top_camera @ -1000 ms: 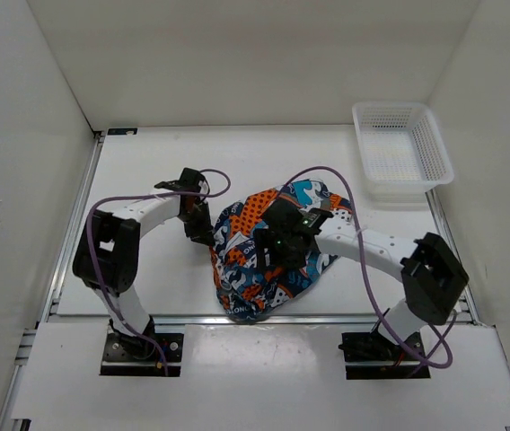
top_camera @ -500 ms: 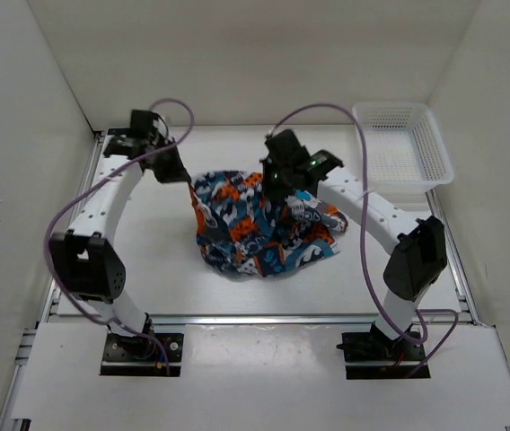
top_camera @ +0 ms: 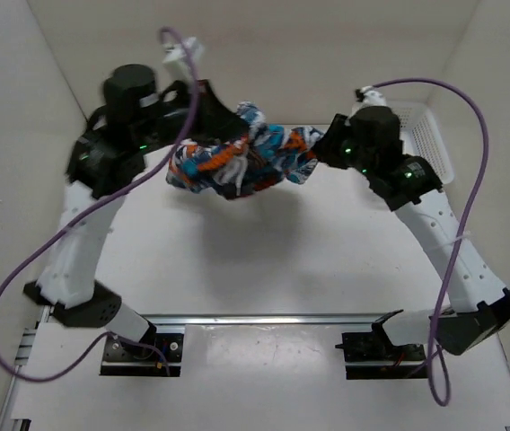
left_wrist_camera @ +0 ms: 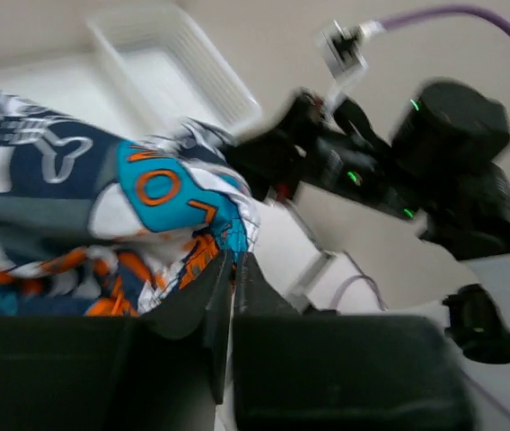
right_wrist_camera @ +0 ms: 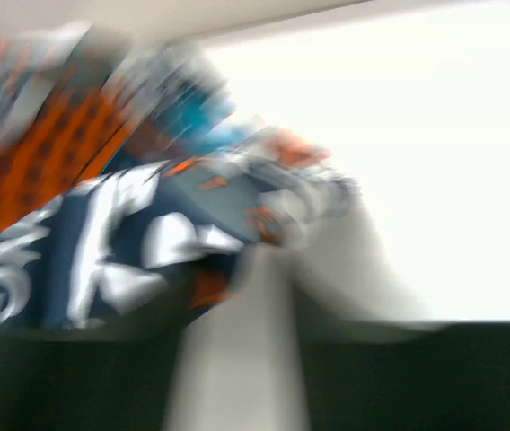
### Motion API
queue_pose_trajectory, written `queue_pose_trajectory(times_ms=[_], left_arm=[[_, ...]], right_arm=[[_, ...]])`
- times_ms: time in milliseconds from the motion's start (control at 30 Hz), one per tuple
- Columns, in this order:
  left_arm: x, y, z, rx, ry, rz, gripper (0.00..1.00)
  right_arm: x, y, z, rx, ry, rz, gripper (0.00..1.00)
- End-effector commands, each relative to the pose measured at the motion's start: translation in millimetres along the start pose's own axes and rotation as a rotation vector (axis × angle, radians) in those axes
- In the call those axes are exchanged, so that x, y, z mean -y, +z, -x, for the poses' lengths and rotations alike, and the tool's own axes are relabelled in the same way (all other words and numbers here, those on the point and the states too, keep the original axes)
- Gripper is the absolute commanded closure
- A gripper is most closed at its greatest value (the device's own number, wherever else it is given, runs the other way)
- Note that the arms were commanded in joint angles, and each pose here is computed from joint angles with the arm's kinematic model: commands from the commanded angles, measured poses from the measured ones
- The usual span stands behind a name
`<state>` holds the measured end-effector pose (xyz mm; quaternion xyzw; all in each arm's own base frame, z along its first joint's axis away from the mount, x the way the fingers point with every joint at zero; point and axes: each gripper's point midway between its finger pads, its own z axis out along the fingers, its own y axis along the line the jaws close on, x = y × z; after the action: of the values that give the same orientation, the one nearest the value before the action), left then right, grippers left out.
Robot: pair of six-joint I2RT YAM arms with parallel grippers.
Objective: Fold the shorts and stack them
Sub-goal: Flatten the shorts out
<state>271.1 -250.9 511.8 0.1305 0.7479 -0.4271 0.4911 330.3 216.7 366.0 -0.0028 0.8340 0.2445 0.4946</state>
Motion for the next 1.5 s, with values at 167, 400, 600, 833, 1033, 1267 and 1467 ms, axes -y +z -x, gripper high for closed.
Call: queue_pose_trajectory(times_ms=[167,400,600,833,1033,1267,1467], left_arm=[[2,114,-130,-0.41,-0.119,0.016,0.0],[-130,48,-146,-0.371,-0.209,0.39,0.29],[-239,-27,-200,-0.358,-0.424,0.717,0.2],[-328,-48,-273,-0.41,-0.71,0.851,0.0],[-364,-30,-277,-0.443,-0.724,0.892,0.0],[-410,-15,-307,-0.542,-0.779,0.949,0.06],[-422,-10,-311,-0.56,-0.775,0.963,0.89]], right_arm=[[179,20,-24,-0.118,0.2,-0.313,0.1],[173,-12,-119,-0.292,0.273,-0.239,0.17],[140,-40,-239,-0.532,0.419,-0.169,0.02],[79,-45,-312,-0.699,0.635,-0.001,0.01],[78,-23,-319,-0.669,0.74,-0.05,0.01],[85,8,-338,-0.684,0.758,-0.135,0.11],[76,37,-332,-0.686,0.648,-0.172,0.52]])
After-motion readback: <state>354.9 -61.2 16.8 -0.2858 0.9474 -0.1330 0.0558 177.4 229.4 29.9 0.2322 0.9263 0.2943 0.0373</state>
